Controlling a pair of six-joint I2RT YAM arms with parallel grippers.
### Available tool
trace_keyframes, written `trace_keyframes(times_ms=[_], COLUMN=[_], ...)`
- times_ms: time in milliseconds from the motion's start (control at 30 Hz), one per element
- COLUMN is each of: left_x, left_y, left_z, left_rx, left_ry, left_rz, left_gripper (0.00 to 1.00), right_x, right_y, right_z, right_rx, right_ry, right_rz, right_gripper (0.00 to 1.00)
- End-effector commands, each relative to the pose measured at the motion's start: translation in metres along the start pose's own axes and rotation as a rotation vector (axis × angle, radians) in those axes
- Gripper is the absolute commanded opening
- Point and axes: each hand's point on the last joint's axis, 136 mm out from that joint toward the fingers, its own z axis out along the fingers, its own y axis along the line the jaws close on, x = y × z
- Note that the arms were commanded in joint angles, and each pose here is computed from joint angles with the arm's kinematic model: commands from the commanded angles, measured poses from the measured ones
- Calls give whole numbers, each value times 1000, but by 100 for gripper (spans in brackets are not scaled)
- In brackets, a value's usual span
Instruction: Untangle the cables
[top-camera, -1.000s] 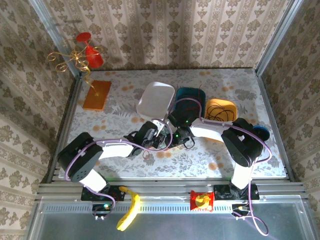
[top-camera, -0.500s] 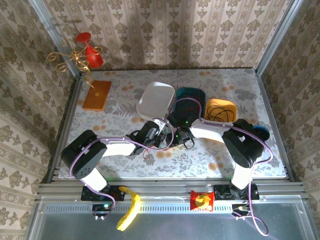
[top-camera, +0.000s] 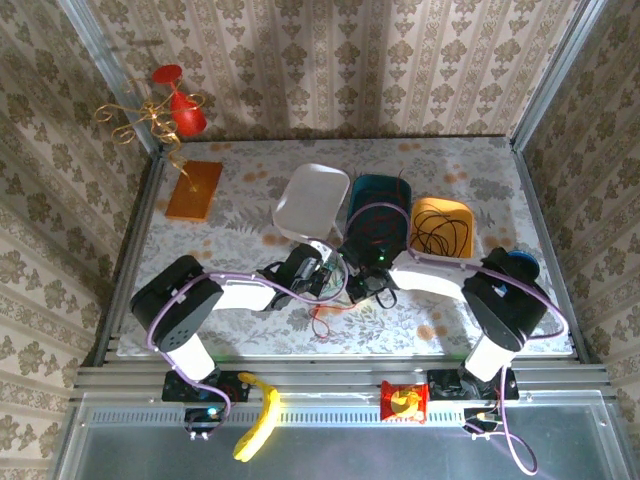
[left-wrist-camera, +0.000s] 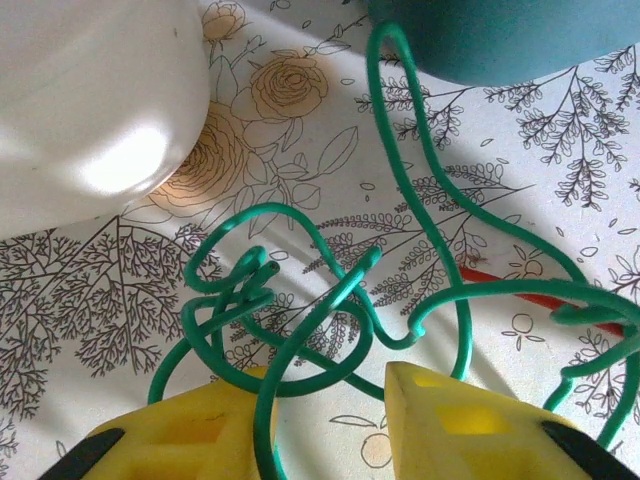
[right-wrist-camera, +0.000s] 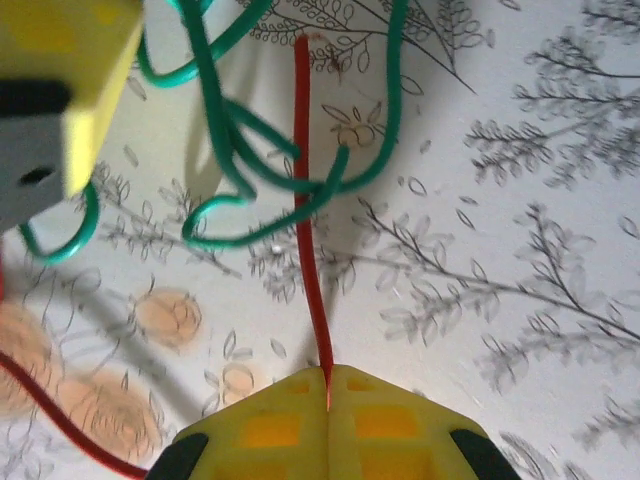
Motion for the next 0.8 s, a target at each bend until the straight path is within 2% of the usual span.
trace_keyframes(times_ms=[0,333,767], left_x=[-8,4,14], left_y=[1,5,7], left_z=[5,5,4], left_rx=[-17,-29,-31], left_ry=[-15,6,18], left_rz=[-31,-27,-34], left_gripper=[35,34,34], right_x=[-3,-5,-44], right_y=[-13,-66,-122], right_z=[-25,-82,-222], right_rx=[63,249,331], right_ry=[-65,-198,-631], right_rz=[-17,74,286], right_gripper=[0,0,0])
